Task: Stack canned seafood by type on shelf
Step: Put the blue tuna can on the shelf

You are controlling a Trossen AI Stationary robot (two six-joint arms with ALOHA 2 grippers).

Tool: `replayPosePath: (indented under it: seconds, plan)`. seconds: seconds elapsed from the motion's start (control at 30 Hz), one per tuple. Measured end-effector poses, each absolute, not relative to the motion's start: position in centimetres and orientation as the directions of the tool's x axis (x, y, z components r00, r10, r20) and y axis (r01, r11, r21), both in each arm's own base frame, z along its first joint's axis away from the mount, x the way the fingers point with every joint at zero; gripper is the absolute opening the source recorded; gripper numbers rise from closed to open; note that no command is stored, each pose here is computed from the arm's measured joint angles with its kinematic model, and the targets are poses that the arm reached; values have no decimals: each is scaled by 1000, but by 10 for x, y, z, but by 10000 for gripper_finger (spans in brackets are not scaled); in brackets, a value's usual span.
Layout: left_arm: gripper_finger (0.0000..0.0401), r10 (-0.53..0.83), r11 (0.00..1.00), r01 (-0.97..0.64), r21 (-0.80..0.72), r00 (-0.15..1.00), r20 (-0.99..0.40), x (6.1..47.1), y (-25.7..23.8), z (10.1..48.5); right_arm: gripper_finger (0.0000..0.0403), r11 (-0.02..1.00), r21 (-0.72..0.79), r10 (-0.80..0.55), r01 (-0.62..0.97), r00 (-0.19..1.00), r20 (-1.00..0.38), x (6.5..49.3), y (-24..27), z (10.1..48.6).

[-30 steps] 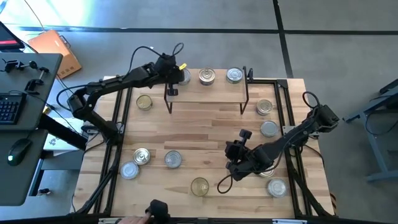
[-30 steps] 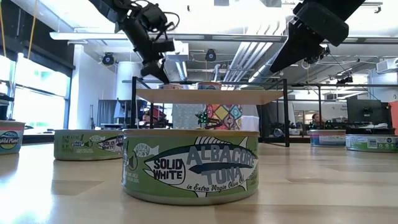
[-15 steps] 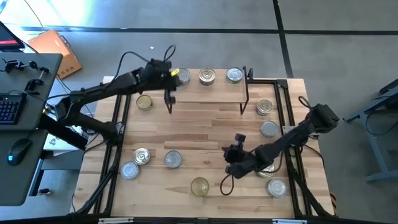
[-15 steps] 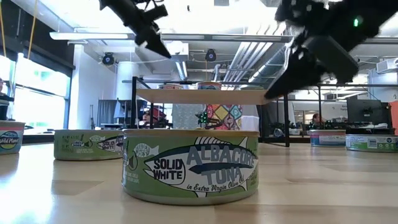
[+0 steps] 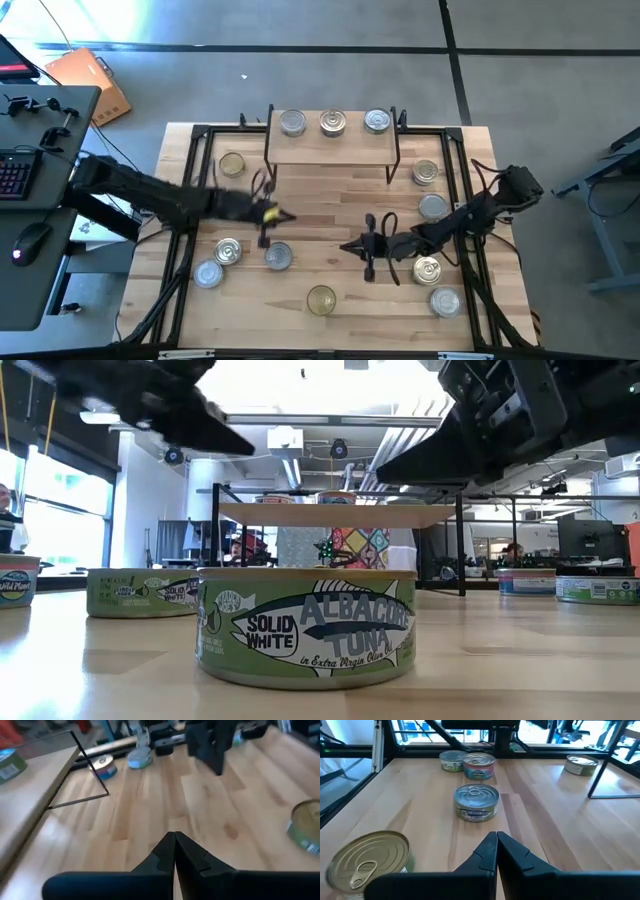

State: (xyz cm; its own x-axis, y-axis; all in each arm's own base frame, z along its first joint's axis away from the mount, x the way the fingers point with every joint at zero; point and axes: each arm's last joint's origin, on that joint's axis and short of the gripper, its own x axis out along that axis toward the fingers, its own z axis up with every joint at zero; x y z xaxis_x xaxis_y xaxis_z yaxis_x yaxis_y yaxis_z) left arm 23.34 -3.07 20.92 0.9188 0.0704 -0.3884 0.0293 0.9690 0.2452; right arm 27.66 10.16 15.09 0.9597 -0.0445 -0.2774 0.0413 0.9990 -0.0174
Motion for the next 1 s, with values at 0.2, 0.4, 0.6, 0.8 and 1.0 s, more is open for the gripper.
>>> replayPosePath:
  seconds: [0.2,0.4,0.6,0.8,1.0]
  plan:
    - [0,67,987,-39,154,982,-177,211,-80,172,0,999,12,36,-34,961,-274,283,97,145]
    - [0,93,984,-63,168,981,-173,206,-103,163,23,977,13,208,-213,941,-265,303,110,143]
    - [0,205,974,-182,134,960,-190,198,-115,170,99,972,-71,177,-223,900,-399,338,122,145]
    - [0,156,977,-207,-58,867,-472,172,-132,198,142,978,-172,-7,-115,813,-583,351,118,154]
    - [0,158,847,-505,-165,535,-830,141,-130,206,145,976,-186,-10,-116,823,-568,355,115,158]
